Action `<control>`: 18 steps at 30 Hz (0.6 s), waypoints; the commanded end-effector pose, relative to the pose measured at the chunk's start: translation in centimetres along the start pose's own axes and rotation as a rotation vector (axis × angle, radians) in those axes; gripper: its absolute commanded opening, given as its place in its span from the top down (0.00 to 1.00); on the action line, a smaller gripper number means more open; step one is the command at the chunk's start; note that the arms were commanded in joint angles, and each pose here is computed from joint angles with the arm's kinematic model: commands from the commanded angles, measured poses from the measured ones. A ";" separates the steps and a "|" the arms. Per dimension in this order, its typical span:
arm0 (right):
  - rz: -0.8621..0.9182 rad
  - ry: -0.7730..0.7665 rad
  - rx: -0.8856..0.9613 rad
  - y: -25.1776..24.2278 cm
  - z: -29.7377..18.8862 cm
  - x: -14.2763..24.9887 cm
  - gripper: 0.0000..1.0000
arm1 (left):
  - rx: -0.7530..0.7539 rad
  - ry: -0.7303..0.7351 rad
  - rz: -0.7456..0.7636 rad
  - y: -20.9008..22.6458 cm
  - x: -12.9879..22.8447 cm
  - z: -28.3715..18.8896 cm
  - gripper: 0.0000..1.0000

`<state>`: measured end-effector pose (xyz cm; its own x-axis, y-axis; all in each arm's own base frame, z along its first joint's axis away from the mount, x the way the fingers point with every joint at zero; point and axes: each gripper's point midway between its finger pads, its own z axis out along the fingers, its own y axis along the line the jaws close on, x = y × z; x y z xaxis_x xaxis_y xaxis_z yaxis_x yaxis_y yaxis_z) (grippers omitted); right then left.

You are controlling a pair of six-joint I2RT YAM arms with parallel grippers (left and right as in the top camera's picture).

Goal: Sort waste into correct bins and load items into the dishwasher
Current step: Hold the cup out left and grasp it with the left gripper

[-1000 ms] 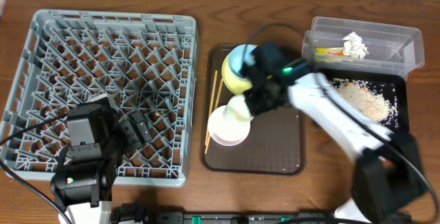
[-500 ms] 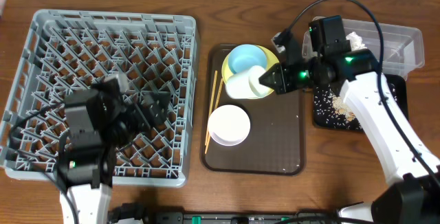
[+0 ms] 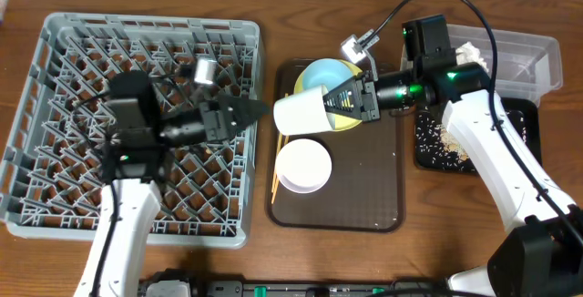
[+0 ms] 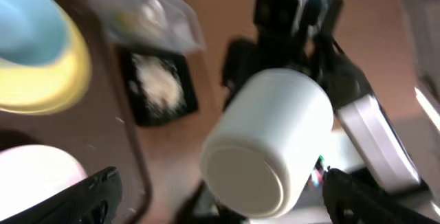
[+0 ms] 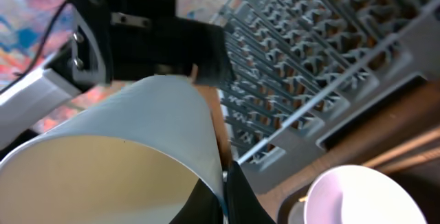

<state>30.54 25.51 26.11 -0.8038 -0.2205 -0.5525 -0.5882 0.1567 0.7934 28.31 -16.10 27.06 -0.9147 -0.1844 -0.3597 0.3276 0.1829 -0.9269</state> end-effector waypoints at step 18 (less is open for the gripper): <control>-0.034 0.006 -0.086 1.4 0.3 -0.1 0.99 | 0.114 0.153 0.076 -4.1 2.8 4.6 0.18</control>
<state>30.05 25.67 26.99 -0.7956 -0.2196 -0.5646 -0.5936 0.0966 0.7989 25.33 -21.65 28.92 -0.9164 -0.0179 -0.3998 0.3974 0.0774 -0.9144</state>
